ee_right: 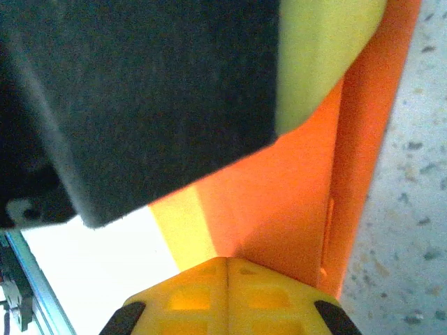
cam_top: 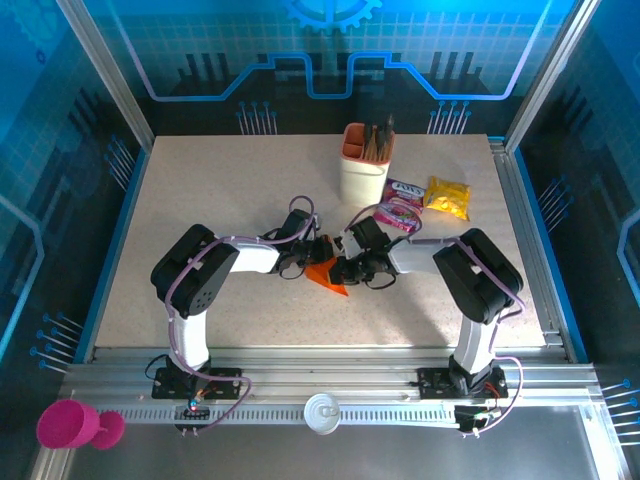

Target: Fold a paper plane with a square sheet of paper (pick it up from the middle)

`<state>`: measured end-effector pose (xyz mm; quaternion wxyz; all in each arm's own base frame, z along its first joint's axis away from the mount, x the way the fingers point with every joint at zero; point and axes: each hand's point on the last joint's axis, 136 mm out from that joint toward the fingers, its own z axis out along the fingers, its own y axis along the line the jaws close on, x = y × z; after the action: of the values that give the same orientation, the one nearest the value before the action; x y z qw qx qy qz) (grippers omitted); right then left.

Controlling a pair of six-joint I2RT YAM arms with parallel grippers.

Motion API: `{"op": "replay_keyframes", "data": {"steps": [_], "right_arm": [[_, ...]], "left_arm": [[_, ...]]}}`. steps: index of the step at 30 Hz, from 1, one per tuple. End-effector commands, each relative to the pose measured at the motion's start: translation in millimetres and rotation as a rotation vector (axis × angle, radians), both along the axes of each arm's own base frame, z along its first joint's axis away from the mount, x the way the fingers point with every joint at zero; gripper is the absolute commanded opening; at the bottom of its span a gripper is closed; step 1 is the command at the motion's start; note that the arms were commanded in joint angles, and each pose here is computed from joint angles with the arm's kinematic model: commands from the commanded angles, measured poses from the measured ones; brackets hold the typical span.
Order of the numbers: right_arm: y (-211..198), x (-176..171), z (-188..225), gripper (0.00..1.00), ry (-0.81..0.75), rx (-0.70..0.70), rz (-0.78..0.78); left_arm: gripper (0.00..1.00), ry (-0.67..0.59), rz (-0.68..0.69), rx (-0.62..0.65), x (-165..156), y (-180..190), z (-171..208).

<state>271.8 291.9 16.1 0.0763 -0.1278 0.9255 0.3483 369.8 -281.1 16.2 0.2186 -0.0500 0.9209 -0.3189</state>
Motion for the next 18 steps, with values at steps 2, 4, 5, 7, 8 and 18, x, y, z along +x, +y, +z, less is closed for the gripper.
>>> {"op": "replay_keyframes", "data": {"steps": [2,4,5,7,8,18], "right_arm": [[-14.9,-22.0,-2.6,0.00,0.024,-0.040,0.039],[-18.8,-26.5,-4.9,0.00,0.025,-0.048,0.041],[-20.3,-28.3,-5.8,0.00,0.026,-0.049,0.040],[-22.9,-32.1,-9.9,0.00,0.036,-0.052,0.035],[-24.0,-33.9,-12.5,0.00,0.041,-0.053,0.033],[-41.5,-56.2,-36.4,0.00,0.098,-0.072,-0.026]], "left_arm": [[0.00,0.118,0.024,0.147,-24.4,31.4,-52.0],[0.00,0.117,0.023,0.147,-24.6,31.3,-51.8],[0.00,0.118,0.023,0.147,-24.8,31.7,-52.0],[0.00,0.118,0.024,0.147,-25.4,32.2,-52.3],[0.00,0.116,0.025,0.146,-24.6,31.5,-51.4],[0.00,0.128,0.035,0.157,-28.8,36.1,-57.3]]}}
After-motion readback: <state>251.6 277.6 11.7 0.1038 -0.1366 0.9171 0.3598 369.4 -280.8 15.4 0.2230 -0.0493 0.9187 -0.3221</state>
